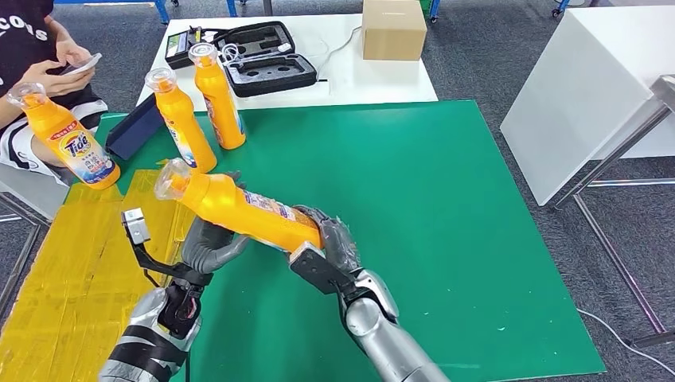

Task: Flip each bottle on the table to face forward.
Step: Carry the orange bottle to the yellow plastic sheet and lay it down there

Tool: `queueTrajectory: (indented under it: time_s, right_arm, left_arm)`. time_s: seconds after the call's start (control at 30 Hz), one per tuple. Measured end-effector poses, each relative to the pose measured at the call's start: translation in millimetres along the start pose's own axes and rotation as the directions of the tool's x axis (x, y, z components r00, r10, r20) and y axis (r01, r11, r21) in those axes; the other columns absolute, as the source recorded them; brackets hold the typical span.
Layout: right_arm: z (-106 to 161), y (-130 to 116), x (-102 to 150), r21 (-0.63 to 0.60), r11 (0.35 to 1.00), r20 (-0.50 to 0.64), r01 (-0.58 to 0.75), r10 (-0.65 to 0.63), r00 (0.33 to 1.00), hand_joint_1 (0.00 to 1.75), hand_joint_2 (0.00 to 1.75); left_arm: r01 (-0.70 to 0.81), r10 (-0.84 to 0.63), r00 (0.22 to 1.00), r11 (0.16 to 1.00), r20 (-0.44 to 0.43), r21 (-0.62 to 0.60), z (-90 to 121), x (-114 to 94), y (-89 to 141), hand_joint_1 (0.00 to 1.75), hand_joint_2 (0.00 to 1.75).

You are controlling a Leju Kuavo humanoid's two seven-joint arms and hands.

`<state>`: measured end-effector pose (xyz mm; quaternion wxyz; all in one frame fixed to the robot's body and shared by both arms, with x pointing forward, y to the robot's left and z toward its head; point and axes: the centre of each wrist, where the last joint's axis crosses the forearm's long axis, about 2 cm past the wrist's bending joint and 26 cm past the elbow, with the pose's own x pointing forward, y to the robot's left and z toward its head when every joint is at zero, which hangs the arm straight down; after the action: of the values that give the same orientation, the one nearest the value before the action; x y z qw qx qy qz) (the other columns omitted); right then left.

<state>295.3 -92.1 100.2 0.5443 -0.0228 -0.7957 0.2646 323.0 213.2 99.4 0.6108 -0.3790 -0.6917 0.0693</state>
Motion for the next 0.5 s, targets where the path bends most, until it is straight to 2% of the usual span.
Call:
queueTrajectory:
  time_s: [0.27, 0.5]
  right_arm:
    - [-9.8, 22.9, 16.3, 0.049, 0.997, 0.043, -0.056, 0.054, 0.998, 1.73, 1.75]
    - [-11.7, 35.0, 19.0, 0.083, 0.993, 0.056, -0.083, 0.079, 0.995, 1.73, 1.75]
  left_arm:
    - [-0.04, 0.04, 0.999, 0.999, 0.011, -0.019, -2.4, -0.6, -1.1, 0.0, 1.75]
    - [-0.059, 0.059, 0.998, 0.998, 0.01, -0.014, -1.2, -2.1, 0.3, 0.0, 1.75]
